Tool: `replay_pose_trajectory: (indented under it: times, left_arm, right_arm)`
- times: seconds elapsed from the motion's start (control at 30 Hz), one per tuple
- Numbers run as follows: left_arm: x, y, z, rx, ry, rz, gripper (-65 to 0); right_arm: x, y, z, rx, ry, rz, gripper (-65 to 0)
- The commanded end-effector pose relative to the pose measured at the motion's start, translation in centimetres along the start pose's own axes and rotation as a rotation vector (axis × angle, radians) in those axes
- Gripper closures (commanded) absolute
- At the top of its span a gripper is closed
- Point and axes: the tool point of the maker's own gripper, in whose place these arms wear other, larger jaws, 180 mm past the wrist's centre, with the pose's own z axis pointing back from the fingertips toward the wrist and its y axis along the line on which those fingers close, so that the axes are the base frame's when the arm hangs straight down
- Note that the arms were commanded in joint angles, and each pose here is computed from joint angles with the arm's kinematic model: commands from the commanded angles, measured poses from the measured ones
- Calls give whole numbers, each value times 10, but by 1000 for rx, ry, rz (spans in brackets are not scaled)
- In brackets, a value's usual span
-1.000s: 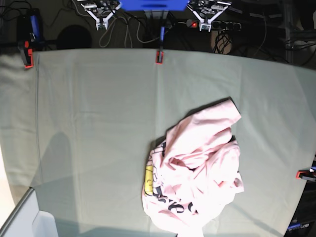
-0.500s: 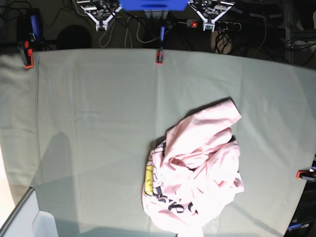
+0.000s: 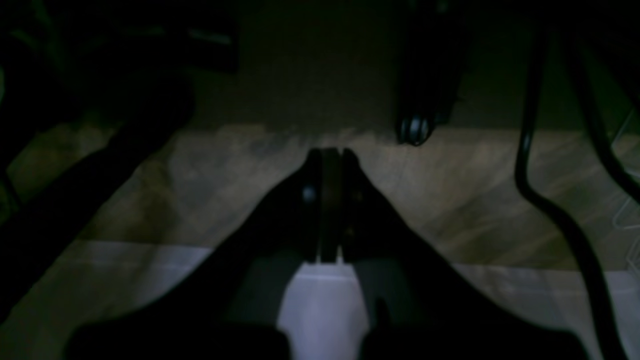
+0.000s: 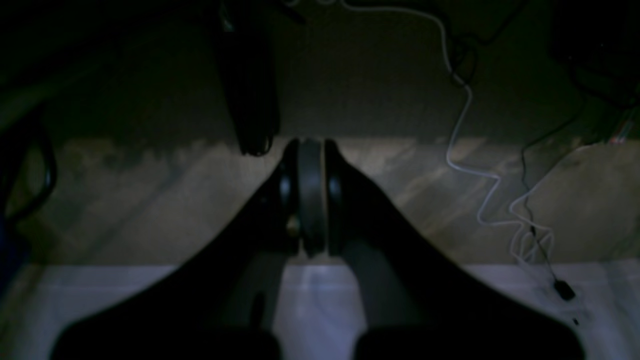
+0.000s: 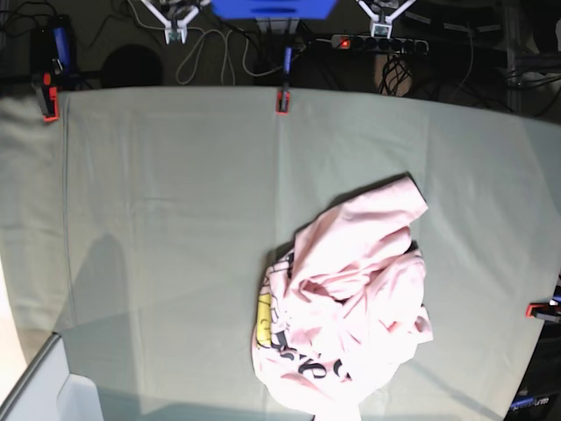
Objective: Layout the t-shirt on the table in an organized manner, then fold the t-shirt properly
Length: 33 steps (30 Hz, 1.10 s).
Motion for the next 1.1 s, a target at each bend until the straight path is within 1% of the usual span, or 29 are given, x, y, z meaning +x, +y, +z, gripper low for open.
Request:
replay_pose_trajectory:
  times: [0.0,0.1,0.17,0.27,0.4,0.5,0.6,0.77,0.87,0.93,1.0,1.07]
  left_arm:
    - [5,10,5,16,-35,-7,0]
    - [10,6,25,-7,-88,45,0]
    - [14,17,39,-6,-110,58,0]
    - [27,17,65,-30,-158,70,0]
    - [39,20,99,-42,-230,42,0]
    - [48,14,125,-57,-298,37,0]
    - [61,26,149,-34,-364,66,0]
    - [108,39,201,-3,-541,72,0]
    - [134,44,225,9,-632,71,0]
    - [150,42,237,7,-688,68,0]
    - [176,40,250,0,-758,67,0]
    - [194,38,256,-6,-808,86,0]
  right_arm:
    - [-6,-11,6,-6,-14,9,0]
    - [-4,-20,27,-21,-77,19,0]
    - [1,-27,43,-30,-127,29,0]
    - [9,-31,67,-37,-189,43,0]
    - [16,-31,96,-35,-241,55,0]
    - [28,-33,121,-38,-305,72,0]
    - [47,-39,150,-52,-386,74,0]
    - [97,-60,204,-117,-566,58,0]
    - [125,-69,230,-146,-660,55,0]
    - [147,-69,247,-152,-732,55,0]
    - [172,-65,265,-151,-816,54,0]
    - [194,-61,280,-144,-889,51,0]
